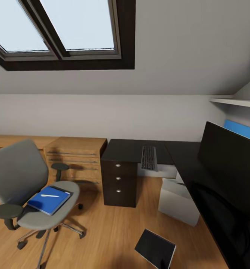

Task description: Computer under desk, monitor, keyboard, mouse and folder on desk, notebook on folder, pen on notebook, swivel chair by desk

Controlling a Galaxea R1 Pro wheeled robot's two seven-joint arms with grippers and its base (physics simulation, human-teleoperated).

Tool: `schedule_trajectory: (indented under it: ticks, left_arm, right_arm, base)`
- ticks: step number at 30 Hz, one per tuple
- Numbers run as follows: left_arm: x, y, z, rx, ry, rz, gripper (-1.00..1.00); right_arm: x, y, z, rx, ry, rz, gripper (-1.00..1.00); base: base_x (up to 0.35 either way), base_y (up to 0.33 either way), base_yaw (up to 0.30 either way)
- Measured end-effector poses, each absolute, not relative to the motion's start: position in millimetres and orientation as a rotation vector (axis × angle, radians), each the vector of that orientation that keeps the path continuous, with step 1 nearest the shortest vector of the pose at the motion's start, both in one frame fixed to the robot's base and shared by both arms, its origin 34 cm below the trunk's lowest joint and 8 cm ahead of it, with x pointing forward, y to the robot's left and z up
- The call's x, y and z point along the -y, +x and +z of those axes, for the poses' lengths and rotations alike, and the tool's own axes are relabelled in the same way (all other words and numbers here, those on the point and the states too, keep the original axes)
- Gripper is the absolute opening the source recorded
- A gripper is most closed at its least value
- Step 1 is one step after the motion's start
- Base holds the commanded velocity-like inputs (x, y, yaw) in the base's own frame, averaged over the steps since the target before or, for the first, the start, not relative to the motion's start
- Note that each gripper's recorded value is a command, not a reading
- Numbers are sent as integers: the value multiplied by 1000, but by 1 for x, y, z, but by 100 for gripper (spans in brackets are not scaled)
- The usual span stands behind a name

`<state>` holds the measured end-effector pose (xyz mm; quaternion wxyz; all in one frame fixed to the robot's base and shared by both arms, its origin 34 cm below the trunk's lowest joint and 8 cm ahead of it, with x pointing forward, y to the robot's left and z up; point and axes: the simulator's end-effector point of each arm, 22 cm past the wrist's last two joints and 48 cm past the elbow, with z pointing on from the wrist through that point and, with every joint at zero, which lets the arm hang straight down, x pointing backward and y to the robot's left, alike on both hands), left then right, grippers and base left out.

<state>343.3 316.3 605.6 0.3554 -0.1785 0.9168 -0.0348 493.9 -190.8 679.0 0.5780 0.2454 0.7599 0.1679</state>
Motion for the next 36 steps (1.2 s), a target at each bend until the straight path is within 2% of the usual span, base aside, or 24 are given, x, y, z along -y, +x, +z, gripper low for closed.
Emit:
schedule_trajectory:
  ticks: [14, 36]
  left_arm:
    - [-316, 343, 627, -2369, -461, -90, 100]
    - [-315, 341, 652, -2371, -458, -98, 100]
  right_arm:
    - [190, 492, 699, -1781, 574, 393, -100]
    - [189, 491, 725, -1782, 576, 395, -100]
  base:
    - [332, -81, 0]
    - [336, -4, 0]
